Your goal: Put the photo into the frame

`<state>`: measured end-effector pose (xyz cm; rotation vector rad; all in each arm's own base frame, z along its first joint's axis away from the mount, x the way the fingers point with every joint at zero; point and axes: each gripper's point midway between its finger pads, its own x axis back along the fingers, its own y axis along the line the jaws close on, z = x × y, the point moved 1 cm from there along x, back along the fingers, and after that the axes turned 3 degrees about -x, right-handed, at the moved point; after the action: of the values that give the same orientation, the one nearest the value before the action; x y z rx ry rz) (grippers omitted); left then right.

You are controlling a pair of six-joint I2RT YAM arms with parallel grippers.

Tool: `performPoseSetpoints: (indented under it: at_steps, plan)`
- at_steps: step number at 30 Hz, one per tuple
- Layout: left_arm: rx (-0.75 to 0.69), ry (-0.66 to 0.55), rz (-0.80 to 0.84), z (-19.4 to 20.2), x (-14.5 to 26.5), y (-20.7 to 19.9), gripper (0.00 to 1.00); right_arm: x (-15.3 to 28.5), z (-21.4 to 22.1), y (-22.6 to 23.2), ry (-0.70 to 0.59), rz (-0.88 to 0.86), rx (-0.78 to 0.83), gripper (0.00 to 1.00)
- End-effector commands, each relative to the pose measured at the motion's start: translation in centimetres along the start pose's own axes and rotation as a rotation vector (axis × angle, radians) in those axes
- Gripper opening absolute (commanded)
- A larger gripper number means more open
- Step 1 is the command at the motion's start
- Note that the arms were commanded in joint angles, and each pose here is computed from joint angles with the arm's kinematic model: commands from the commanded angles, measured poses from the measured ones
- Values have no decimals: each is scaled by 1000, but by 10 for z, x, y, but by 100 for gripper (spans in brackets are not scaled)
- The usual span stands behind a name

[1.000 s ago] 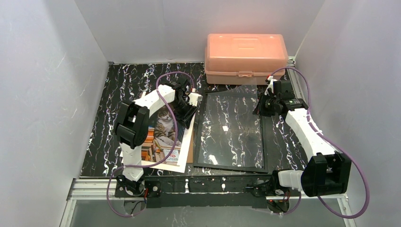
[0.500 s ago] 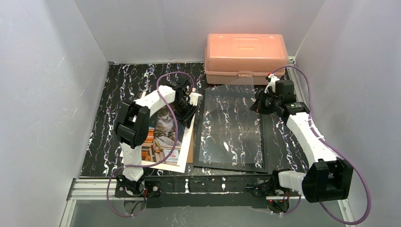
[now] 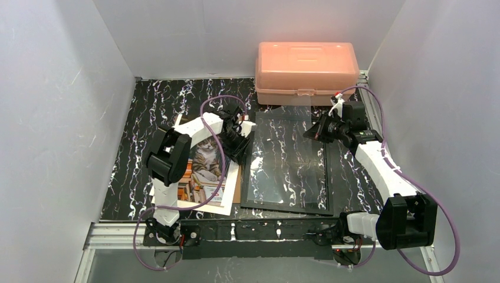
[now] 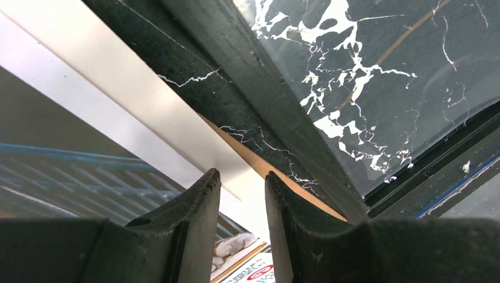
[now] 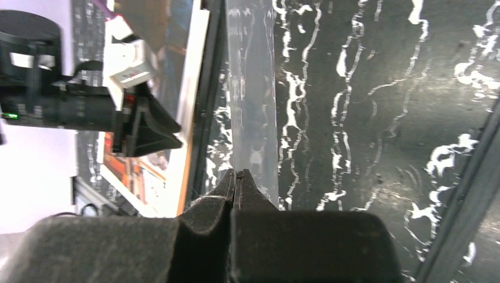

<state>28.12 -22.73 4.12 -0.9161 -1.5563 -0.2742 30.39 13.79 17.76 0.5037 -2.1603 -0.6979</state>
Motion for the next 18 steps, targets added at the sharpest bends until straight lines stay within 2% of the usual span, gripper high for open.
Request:
performPoseSetpoints:
  at_steps: [1,6,18]
  plan:
    - [17,-3,47,2,-4,-10,32,14,-28,48,-86,-183,-54,1]
    - [32,0,64,7,-5,-14,29,27,-46,76,-131,-278,-104,1]
    - [51,7,58,15,-5,-14,22,46,-64,112,-145,-409,-209,1]
